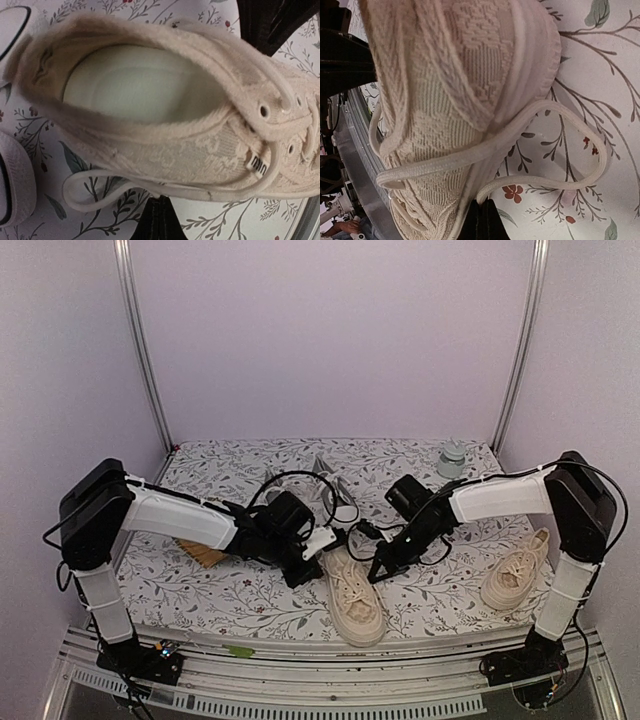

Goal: Tie the shoes
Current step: Place the shoelace at the center of the board.

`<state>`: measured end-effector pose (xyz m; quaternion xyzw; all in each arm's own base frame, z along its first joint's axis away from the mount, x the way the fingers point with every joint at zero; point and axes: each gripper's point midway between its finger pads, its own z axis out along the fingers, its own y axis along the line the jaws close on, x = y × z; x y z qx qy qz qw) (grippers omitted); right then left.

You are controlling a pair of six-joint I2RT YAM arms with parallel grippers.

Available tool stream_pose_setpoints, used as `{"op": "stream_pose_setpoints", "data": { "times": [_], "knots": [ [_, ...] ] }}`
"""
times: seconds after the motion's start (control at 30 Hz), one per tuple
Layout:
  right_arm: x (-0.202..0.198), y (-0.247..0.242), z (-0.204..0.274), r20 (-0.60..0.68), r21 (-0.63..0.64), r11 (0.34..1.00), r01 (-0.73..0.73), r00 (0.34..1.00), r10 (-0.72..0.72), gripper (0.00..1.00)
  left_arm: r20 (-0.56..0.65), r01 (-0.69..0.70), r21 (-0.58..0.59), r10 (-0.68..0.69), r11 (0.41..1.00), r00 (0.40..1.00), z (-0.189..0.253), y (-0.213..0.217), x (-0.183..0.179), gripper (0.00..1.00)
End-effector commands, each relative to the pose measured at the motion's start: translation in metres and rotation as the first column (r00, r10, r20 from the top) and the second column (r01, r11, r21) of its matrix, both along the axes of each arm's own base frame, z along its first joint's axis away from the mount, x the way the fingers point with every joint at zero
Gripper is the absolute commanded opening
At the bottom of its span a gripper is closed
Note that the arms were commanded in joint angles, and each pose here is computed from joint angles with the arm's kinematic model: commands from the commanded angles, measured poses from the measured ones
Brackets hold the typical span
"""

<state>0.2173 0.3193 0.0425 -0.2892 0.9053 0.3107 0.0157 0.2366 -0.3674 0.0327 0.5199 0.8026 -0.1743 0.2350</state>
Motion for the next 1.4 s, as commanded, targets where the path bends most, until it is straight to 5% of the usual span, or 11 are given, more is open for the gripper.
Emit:
{"op": "stream_pose_setpoints", "data": {
  "times": [0.0,0.33,0.77,1.0,1.17,1.37],
  "knots": [
    [0.018,0.023,0.013,0.038,0.089,0.996,-0.014,0.999,0.01,0.01,0.056,0.081,-0.124,-0.074,0.989,0.996,0.019,-0.036,0.01,0.0],
    [0.026,0.0,0.042,0.035,0.117,0.993,0.035,0.999,-0.039,0.01,0.148,-0.034,-0.123,0.052,0.992,0.988,0.043,-0.001,0.034,0.0],
    [0.011,-0.005,0.167,0.226,0.476,0.871,-0.121,0.974,0.012,0.01,0.292,0.156,-0.357,-0.048,0.921,0.955,0.152,0.032,-0.04,0.0],
    [0.032,0.006,0.207,0.288,0.643,0.764,-0.055,0.941,-0.175,0.01,0.304,0.205,-0.337,-0.1,0.919,0.948,0.141,0.013,-0.062,0.0],
    [0.068,0.023,0.227,0.349,0.719,0.691,0.075,0.821,-0.451,0.01,0.318,0.298,-0.364,-0.183,0.882,0.93,0.143,-0.009,-0.085,0.0],
    [0.076,0.084,0.194,0.361,0.69,0.721,0.066,0.832,-0.422,0.01,0.352,0.376,-0.442,-0.228,0.814,0.908,0.16,-0.021,-0.104,0.0]
  ]
}}
